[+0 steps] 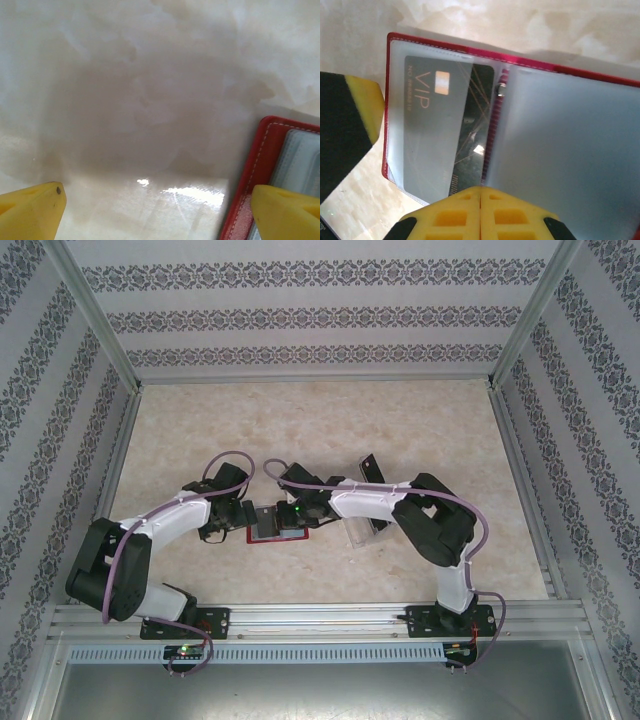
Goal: Put the credit cards into the card holder
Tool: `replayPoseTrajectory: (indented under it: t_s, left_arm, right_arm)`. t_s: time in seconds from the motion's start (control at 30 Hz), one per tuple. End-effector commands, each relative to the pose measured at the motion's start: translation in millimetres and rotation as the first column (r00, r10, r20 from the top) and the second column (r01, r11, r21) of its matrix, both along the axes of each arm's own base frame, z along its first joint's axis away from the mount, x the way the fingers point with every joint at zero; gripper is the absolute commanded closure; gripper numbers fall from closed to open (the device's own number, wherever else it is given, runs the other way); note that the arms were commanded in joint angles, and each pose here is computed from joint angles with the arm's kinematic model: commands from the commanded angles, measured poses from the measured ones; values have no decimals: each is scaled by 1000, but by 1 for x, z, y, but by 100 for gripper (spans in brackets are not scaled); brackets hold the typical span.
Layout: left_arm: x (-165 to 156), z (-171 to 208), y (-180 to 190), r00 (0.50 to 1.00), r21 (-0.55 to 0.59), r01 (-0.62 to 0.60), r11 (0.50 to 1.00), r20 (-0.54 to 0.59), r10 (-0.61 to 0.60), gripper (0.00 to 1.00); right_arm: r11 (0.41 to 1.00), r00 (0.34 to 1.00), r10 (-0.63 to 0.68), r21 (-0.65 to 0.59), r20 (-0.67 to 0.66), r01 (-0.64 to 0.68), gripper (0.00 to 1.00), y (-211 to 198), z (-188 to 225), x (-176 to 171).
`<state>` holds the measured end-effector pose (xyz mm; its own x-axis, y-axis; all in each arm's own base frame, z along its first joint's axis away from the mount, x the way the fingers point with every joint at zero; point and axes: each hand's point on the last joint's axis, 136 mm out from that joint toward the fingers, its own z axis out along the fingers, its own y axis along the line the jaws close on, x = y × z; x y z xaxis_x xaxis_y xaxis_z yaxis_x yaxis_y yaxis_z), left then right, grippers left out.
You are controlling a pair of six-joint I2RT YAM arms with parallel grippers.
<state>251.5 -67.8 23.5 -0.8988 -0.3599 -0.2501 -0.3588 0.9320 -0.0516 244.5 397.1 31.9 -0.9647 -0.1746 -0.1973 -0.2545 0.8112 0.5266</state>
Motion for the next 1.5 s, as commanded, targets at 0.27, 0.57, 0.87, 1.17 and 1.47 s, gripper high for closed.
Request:
replayPoseTrajectory:
  t_s: [0.27,0.57,0.87,1.17,1.47]
  left_arm:
    - [4,6,8,1000,18,-6,1000,5,6,3]
    - [23,15,6,1000,8,14,1000,18,-15,3]
    - [23,9,0,1000,-30,21,999,-1,-21,3]
    - [23,5,0,999,-19,29,999,-22,-30,3]
    - [20,-3,1,999,-16,30,999,-40,-31,4]
  right_arm:
    - [997,997,73,9,-33,-73,88,23,-9,-11]
    - [999,1000,16,51,11,-17,68,9,14,-7]
    - [998,1000,12,55,-14,-11,63,9,4,-8]
    - [998,999,30,62,-40,-28,64,19,-4,-9]
    - [996,998,39,77,-47,-36,64,27,-3,-10]
